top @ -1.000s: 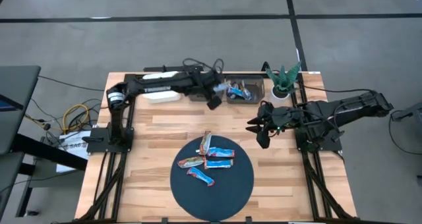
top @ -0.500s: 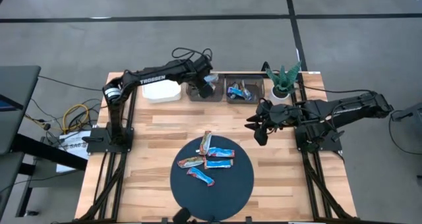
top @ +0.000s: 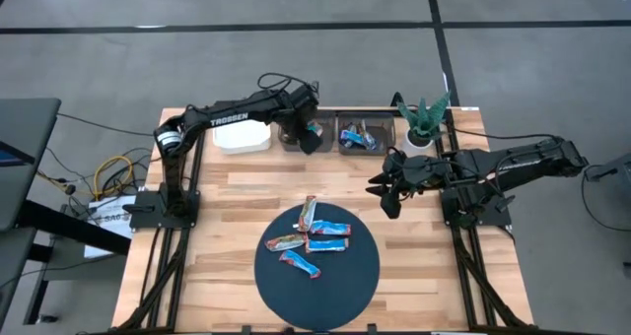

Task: Pick and place Granola Bars by type
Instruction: Put the orange granola bar into the left black transparent bin

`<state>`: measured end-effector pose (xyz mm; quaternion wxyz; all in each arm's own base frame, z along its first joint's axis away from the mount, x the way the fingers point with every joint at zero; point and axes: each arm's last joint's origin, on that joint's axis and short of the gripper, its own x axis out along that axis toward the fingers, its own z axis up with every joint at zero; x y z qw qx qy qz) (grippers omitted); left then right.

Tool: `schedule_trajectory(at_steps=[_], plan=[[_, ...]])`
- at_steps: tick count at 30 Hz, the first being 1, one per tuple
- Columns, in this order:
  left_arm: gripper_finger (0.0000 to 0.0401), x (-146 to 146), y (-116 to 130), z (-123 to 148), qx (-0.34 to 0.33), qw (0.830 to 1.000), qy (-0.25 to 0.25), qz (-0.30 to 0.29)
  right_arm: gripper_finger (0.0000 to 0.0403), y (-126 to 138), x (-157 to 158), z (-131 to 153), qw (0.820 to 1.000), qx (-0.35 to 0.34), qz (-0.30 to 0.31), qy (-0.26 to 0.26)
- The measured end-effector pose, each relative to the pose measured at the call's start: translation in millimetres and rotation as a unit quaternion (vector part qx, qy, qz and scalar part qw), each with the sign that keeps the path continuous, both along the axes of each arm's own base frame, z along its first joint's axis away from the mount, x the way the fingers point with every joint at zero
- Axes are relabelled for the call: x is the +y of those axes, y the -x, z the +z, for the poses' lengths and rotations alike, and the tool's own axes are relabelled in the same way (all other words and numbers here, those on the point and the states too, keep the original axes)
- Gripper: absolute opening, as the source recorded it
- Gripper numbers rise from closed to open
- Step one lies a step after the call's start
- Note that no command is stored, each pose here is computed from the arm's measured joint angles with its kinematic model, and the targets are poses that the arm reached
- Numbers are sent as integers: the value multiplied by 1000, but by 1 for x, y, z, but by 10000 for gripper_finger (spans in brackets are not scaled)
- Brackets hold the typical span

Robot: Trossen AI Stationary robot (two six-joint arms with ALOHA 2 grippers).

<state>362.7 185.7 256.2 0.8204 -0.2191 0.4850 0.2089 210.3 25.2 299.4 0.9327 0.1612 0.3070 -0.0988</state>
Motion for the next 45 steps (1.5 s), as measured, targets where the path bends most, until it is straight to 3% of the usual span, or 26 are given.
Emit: schedule_trajectory(at_steps=[3, 7, 13, 17, 22, 26, 33, 37, 42, 45], plan=[[153, -24, -10, 1, -32, 994, 58, -81, 122, 0, 1, 0, 1000, 1, 10, -5], [140, -71, -26, 3, -56, 973, 103, -198, 122, 0, 1, 0, 1000, 2, 18, -2], [124, -152, -35, 0, -19, 937, 116, -328, 122, 0, 2, 0, 1000, 2, 22, -4], [122, -195, -35, -1, -1, 923, 97, -373, 122, 0, 2, 0, 999, 4, 32, -6], [122, -229, -39, -4, -19, 923, 53, -380, 122, 1, 5, -1, 998, 8, 65, -12], [122, -244, -40, -20, -33, 930, 58, -361, 122, 2, 7, -2, 997, 17, 78, -3], [122, -255, -25, -61, 7, 940, 61, -337, 122, 4, 9, -4, 996, 33, 82, 0], [122, -270, -22, -73, -18, 938, 54, -341, 122, 4, 9, -4, 996, 33, 79, -2], [122, -279, -11, -77, -10, 940, 49, -338, 122, 4, 8, -4, 997, 33, 69, -7], [122, -274, 0, -58, -59, 938, 42, -339, 122, 4, 8, -4, 997, 32, 68, -8]])
